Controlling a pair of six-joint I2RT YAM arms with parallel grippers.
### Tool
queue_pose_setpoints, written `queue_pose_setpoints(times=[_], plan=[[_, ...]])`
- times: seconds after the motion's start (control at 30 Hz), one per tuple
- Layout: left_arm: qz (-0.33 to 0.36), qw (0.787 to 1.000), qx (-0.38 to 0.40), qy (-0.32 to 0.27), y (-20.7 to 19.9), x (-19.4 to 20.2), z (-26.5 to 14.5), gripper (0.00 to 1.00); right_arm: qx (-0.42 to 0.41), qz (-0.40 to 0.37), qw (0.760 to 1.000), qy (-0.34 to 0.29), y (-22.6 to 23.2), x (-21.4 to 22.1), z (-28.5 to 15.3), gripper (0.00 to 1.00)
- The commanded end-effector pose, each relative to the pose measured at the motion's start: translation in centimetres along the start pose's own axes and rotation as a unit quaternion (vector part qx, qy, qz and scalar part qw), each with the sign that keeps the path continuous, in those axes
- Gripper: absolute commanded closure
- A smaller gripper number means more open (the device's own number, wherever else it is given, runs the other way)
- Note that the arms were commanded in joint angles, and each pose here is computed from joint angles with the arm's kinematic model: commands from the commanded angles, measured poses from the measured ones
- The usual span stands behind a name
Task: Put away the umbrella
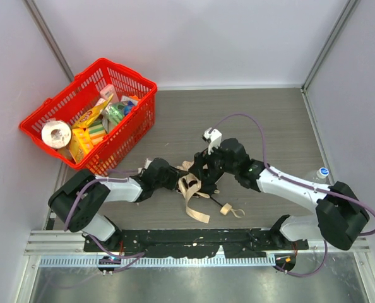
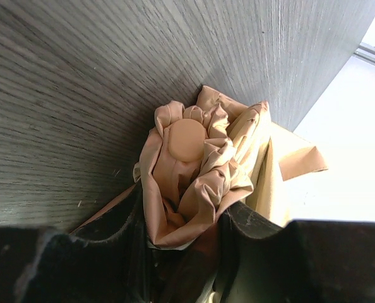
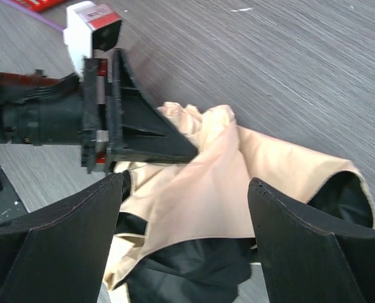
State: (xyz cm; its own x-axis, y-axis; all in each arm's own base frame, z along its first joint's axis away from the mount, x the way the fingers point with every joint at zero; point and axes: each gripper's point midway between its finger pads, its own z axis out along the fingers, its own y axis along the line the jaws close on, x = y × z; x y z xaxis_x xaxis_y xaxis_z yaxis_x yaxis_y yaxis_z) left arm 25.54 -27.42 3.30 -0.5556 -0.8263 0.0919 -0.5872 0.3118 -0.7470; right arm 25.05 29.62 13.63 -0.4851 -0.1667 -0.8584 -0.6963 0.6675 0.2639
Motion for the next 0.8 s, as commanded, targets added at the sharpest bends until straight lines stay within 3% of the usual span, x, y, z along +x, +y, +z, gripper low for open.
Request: queue_pose_setpoints(times=[0.0,0.07,0.3,0.5,0.77], plan=[[0.021,0.994,-0.107,0.003,6.7,-0.3,-0.4,1.0,-0.037,-0.01,0.998,0.051,-0.7,1.0,0.0,0.16],[0.019,0.994,-0.112,0.005,6.6,-0.2,-0.4,1.0,-0.046,-0.008,0.996,0.076,-0.7,2.6,0.3,0.16],[0.0,0.991,-0.134,0.019,6.3,0.5,-0.6,1.0,-0.093,-0.019,0.993,0.074,3.2,4.6,1.8,0.16],[-0.009,0.988,-0.15,0.017,5.9,0.6,-0.8,1.0,0.025,-0.097,0.99,0.102,2.3,7.7,3.9,0.16],[-0.015,0.985,-0.173,0.004,6.2,-0.3,-1.2,1.0,0.171,-0.185,0.95,0.185,-1.7,13.2,4.2,0.16]])
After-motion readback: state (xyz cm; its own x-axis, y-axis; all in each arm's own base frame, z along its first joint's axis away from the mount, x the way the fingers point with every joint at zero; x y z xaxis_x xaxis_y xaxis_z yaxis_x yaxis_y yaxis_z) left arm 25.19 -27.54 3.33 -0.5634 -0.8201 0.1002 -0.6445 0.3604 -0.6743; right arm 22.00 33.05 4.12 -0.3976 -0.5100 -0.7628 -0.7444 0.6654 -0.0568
